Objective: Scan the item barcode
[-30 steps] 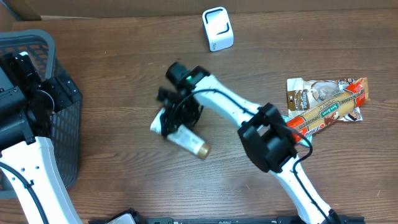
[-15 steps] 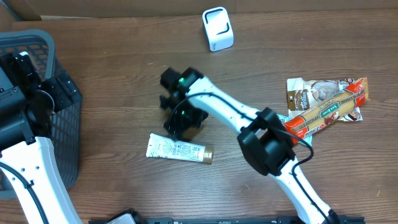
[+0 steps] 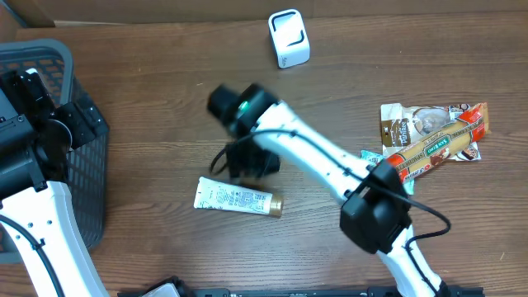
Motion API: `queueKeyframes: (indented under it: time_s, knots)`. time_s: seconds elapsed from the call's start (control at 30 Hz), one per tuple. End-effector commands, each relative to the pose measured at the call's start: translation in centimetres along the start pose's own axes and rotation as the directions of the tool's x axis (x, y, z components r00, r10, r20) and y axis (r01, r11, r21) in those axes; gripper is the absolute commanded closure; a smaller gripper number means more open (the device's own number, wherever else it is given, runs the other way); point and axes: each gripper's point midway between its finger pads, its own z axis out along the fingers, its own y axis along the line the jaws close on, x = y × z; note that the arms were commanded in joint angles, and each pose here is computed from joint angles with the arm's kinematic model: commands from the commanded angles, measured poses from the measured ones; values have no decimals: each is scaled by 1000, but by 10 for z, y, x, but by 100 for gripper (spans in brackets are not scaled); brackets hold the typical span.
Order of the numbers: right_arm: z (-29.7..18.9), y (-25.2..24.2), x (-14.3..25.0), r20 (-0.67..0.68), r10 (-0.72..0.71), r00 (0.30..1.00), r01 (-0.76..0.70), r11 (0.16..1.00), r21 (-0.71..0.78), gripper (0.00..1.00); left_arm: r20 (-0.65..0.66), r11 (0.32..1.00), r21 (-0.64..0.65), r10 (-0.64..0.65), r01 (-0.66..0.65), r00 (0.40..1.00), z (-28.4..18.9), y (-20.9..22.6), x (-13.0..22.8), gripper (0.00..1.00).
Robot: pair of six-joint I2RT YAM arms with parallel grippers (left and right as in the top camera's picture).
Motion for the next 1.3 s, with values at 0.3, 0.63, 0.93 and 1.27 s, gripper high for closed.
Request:
queueKeyframes:
  time_s: [0.3, 0.63, 0.93, 1.27]
  knots:
    - [71, 31, 53, -27, 120, 992, -117, 989, 93, 92, 3, 1000, 6, 24, -24, 1000, -1, 0, -1, 0]
    - [93, -29, 38, -11, 157, 988, -150, 962, 230, 96, 3, 1000, 6, 25, -25, 1000, -1, -1, -1, 0]
    - [77, -67, -56, 209, 47, 977, -86, 979, 184, 96, 3, 1000, 6, 25, -25, 1000, -1, -1, -1, 1]
    - [67, -51, -76, 136, -110, 985, 128, 983, -132, 68, 3, 1000, 6, 24, -24, 1000, -1, 0, -1, 0]
